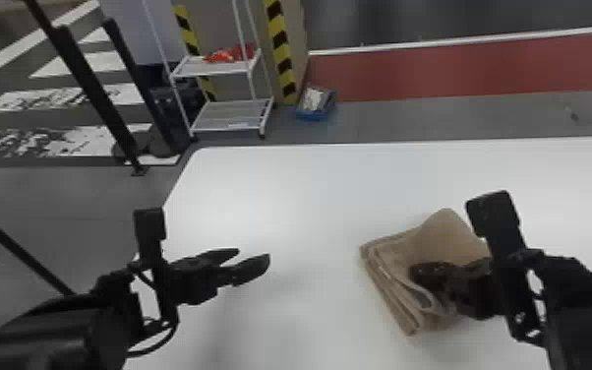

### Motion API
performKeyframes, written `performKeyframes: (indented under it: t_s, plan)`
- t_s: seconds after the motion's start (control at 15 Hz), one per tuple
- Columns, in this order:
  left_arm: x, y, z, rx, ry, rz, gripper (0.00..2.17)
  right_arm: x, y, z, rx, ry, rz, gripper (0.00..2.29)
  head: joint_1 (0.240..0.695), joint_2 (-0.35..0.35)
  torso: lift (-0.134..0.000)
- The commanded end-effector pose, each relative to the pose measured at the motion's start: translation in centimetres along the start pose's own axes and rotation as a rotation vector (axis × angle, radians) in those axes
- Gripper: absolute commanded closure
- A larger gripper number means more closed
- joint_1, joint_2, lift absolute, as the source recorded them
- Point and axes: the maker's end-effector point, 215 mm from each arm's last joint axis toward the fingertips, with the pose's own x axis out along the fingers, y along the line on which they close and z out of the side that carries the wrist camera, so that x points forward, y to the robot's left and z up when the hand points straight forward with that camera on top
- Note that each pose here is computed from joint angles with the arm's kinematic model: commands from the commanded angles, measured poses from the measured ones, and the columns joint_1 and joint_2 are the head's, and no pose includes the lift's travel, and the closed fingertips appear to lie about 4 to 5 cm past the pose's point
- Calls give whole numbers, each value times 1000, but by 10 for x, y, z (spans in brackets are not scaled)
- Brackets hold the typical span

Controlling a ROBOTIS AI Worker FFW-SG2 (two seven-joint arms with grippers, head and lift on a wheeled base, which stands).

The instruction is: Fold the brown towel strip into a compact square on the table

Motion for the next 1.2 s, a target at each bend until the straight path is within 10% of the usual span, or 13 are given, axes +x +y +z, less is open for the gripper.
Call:
performKeyframes:
  t_s: [0.0, 0.13, 0.33, 0.73, 1.13]
  plan:
    - [5, -7, 0, 3, 1, -15, 70, -10, 33, -2, -3, -16, 57, 1949, 695, 277, -124]
    - [12, -23, 5, 11, -12, -61, 137, -34, 31, 18, 10, -83, 54, 1949, 695, 299, -124]
    - [27, -41, 11, 75, -11, -105, 2142, -76, 22, 12, 108, -72, 42, 1949, 695, 272, -124]
    - [70, -74, 22, 170, 32, -319, 2145, -117, -8, -44, 275, -11, -16, 1946, 695, 149, -124]
    - [86, -105, -8, 277, 147, -450, 2145, -99, -45, -45, 297, 50, -82, 1946, 695, 30, -124]
